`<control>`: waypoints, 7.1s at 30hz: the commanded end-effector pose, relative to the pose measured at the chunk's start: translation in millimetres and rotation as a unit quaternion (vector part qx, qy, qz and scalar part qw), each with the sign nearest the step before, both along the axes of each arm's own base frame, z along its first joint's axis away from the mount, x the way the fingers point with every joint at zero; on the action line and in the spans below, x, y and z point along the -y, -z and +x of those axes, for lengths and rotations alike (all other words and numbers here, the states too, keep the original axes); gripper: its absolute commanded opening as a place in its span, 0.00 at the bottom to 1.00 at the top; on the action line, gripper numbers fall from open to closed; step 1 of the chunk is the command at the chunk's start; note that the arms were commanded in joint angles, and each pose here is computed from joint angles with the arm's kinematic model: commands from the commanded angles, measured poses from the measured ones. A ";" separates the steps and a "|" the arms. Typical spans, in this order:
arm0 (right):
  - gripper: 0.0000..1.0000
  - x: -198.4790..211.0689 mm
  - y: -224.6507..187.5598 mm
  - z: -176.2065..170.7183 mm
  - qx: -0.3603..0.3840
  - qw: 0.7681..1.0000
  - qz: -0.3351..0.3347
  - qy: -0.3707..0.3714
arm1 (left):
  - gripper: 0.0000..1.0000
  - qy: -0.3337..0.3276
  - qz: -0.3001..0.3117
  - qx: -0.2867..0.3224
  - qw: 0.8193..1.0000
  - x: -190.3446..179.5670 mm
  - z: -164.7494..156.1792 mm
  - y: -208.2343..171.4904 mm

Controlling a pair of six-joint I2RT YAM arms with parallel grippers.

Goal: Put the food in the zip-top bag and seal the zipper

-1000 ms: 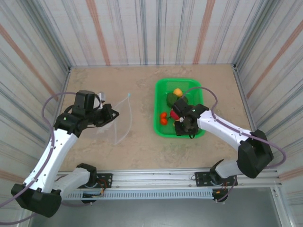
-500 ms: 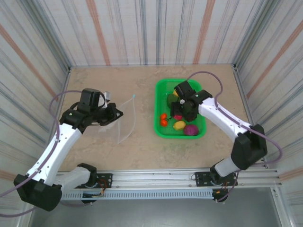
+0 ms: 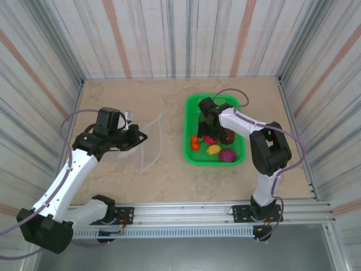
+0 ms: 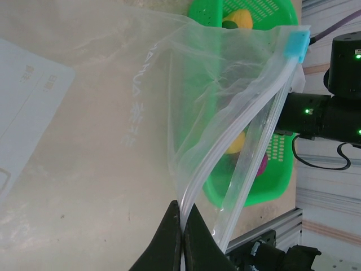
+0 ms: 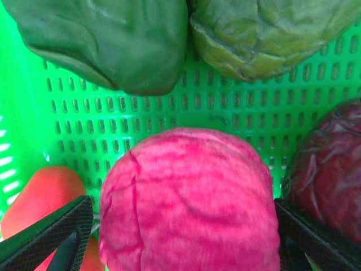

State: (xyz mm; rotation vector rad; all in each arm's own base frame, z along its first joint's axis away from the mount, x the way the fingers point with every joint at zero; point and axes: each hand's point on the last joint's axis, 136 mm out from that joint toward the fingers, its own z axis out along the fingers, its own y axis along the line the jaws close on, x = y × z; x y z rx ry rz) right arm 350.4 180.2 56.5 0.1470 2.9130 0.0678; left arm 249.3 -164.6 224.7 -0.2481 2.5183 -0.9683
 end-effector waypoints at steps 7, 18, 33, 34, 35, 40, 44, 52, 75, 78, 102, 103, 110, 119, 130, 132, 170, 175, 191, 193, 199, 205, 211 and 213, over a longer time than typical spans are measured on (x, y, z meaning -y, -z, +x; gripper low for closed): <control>0.60 7.5 -10.6 14.4 0.034 0.999 0.001 0.007 | 0.00 0.016 -0.022 0.007 1.000 15.6 -2.8 -13.0; 0.59 -29.5 -172.5 -15.9 0.202 0.963 0.161 -0.073 | 0.00 -0.008 -0.056 0.009 0.998 26.2 9.4 -40.8; 0.62 -165.0 -326.5 -120.4 0.238 0.822 0.463 -0.232 | 0.00 -0.027 -0.104 0.020 0.994 41.9 14.7 -76.6; 0.62 -169.7 -327.7 -120.1 0.236 0.820 0.467 -0.231 | 0.00 -0.026 -0.105 0.026 0.994 42.1 13.8 -81.3; 0.62 -173.8 -327.6 -119.6 0.236 0.821 0.465 -0.230 | 0.00 -0.027 -0.104 0.028 0.994 41.9 13.1 -83.9; 0.62 -190.9 -317.7 -115.4 0.233 0.833 0.450 -0.220 | 0.00 -0.032 -0.116 0.047 0.992 41.1 12.4 -103.9; 0.63 -177.0 -295.6 -100.8 0.252 0.876 0.359 -0.199 | 0.00 -0.027 -0.120 0.060 0.991 40.4 10.3 -120.2; 0.66 -134.9 -270.5 -88.0 0.267 0.925 0.193 -0.187 | 0.00 -0.033 -0.118 0.088 0.989 29.5 8.8 -138.4; 0.82 -170.1 -278.6 -90.7 0.244 0.922 0.152 -0.258 | 0.00 -0.027 -0.161 0.066 0.984 35.2 13.1 -125.3; 0.80 -165.3 -283.2 -90.0 0.252 0.922 0.153 -0.252 | 0.00 -0.033 -0.159 0.064 0.985 31.6 13.3 -120.9; 0.83 22.1 -137.8 -46.4 0.148 0.988 -0.023 -0.044 | 0.00 -0.047 -0.098 0.093 0.990 -8.4 1.6 -100.8; 0.83 30.3 -125.1 -43.9 0.136 0.989 -0.051 -0.040 | 0.00 -0.047 -0.099 0.089 0.990 -7.8 1.4 -97.0; 1.00 54.4 -71.2 -22.9 0.092 0.989 -0.113 -0.017 | 0.00 -0.037 -0.091 0.083 0.992 -6.9 -0.7 -83.1; 0.99 61.6 -30.3 1.6 0.060 0.988 -0.138 0.017 | 0.00 -0.028 -0.084 0.075 0.993 -6.1 -3.1 -71.7; 0.94 76.4 8.8 19.8 0.044 0.987 -0.146 0.043 | 0.00 -0.026 -0.085 0.060 0.994 -4.1 -3.3 -58.0; 0.88 72.9 10.9 24.1 0.048 0.989 -0.133 0.042 | 0.00 -0.025 -0.087 0.057 0.994 -3.3 -3.0 -57.4; 0.67 -190.8 -355.5 -97.2 0.238 0.856 0.400 -0.225 | 0.00 -0.007 -0.085 0.078 0.993 9.9 -2.4 -95.7; 0.66 -220.8 -341.5 -102.6 0.210 0.856 0.418 -0.222 | 0.00 -0.007 -0.084 0.080 0.993 12.5 0.8 -95.9; 0.71 -194.4 -264.1 -87.8 0.221 0.933 0.208 -0.194 | 0.00 -0.012 -0.070 0.123 0.990 5.5 2.5 -123.4; 0.73 -185.3 -260.9 -84.1 0.231 0.937 0.173 -0.198 | 0.00 -0.011 -0.066 0.133 0.989 4.0 1.5 -130.4; 0.75 -170.5 -262.1 -77.4 0.254 0.940 0.091 -0.209 | 0.00 -0.008 -0.062 0.144 0.988 2.5 0.1 -140.3; 0.78 -175.6 -255.7 -78.3 0.255 0.938 0.030 -0.234 | 0.00 -0.006 -0.070 0.137 0.988 5.5 1.2 -137.0; 0.88 -188.1 -256.2 -85.2 0.254 0.933 0.048 -0.252 | 0.00 -0.009 -0.078 0.126 0.989 7.8 2.5 -126.0; 0.90 -189.0 -257.9 -86.0 0.254 0.931 0.052 -0.255 | 0.00 -0.008 -0.079 0.123 0.989 8.3 2.5 -123.4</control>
